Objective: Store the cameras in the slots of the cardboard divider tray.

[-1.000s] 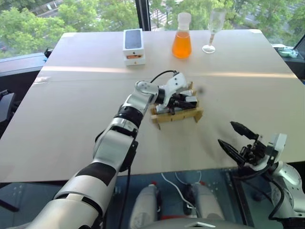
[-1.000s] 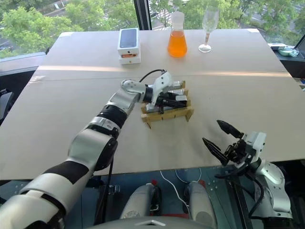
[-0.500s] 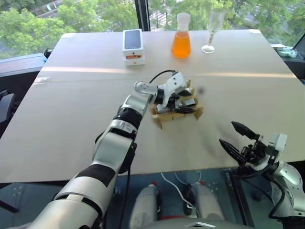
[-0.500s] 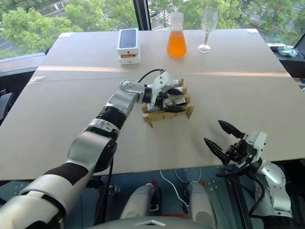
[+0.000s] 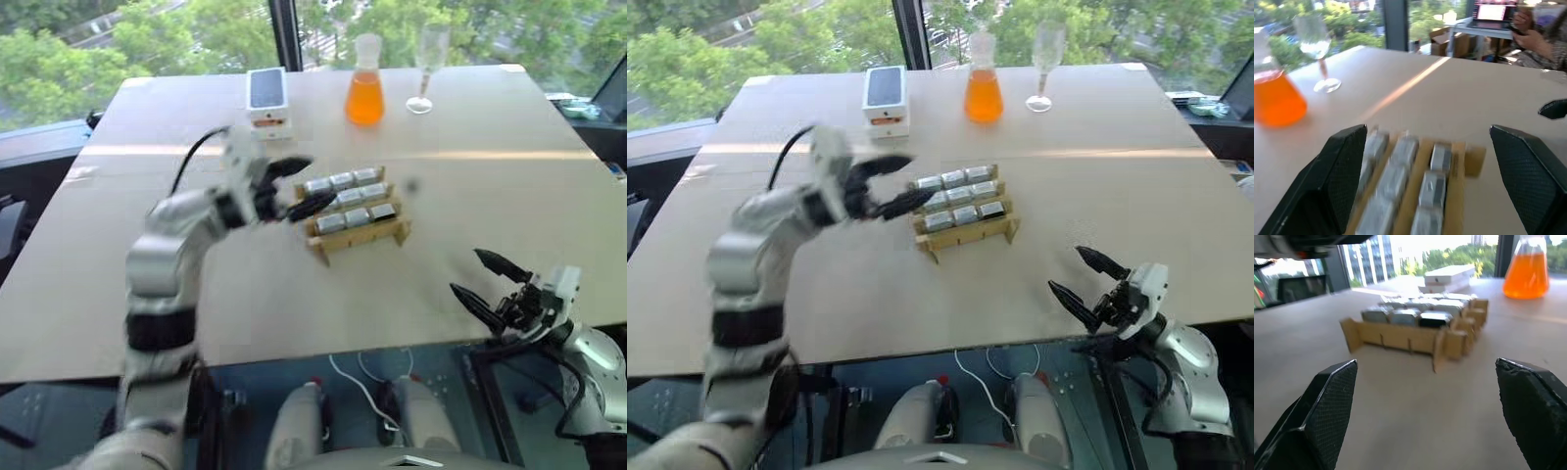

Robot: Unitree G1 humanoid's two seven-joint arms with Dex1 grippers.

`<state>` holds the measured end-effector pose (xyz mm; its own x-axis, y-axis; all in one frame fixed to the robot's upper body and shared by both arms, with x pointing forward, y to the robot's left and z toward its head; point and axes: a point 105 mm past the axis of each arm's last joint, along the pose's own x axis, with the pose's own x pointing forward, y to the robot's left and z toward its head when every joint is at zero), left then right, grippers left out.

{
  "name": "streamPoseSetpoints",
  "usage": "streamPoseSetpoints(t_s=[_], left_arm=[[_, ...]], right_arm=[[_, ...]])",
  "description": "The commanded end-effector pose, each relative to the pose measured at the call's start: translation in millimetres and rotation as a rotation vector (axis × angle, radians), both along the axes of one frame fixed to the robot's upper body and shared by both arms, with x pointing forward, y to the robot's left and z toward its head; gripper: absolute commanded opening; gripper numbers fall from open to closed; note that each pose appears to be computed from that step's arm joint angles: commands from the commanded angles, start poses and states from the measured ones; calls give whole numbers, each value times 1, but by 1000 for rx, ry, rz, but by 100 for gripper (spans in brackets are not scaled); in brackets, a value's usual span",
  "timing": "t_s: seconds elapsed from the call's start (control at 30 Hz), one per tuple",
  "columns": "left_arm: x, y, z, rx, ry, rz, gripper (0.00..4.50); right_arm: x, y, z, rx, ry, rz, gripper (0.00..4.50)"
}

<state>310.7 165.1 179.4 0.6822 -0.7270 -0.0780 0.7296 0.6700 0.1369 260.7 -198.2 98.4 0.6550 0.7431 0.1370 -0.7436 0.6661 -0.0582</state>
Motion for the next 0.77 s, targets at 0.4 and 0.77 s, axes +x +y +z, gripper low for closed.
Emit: streamPoseSetpoints(t_s=[0.4,0.77], left_arm=[[-76,40,-67,28,66,240,414],[-67,46,-75,34,60,197,414]], right_arm=[[34,-32,-3,-119,29,59,450],[39,-43,3,-142,33,54,450]])
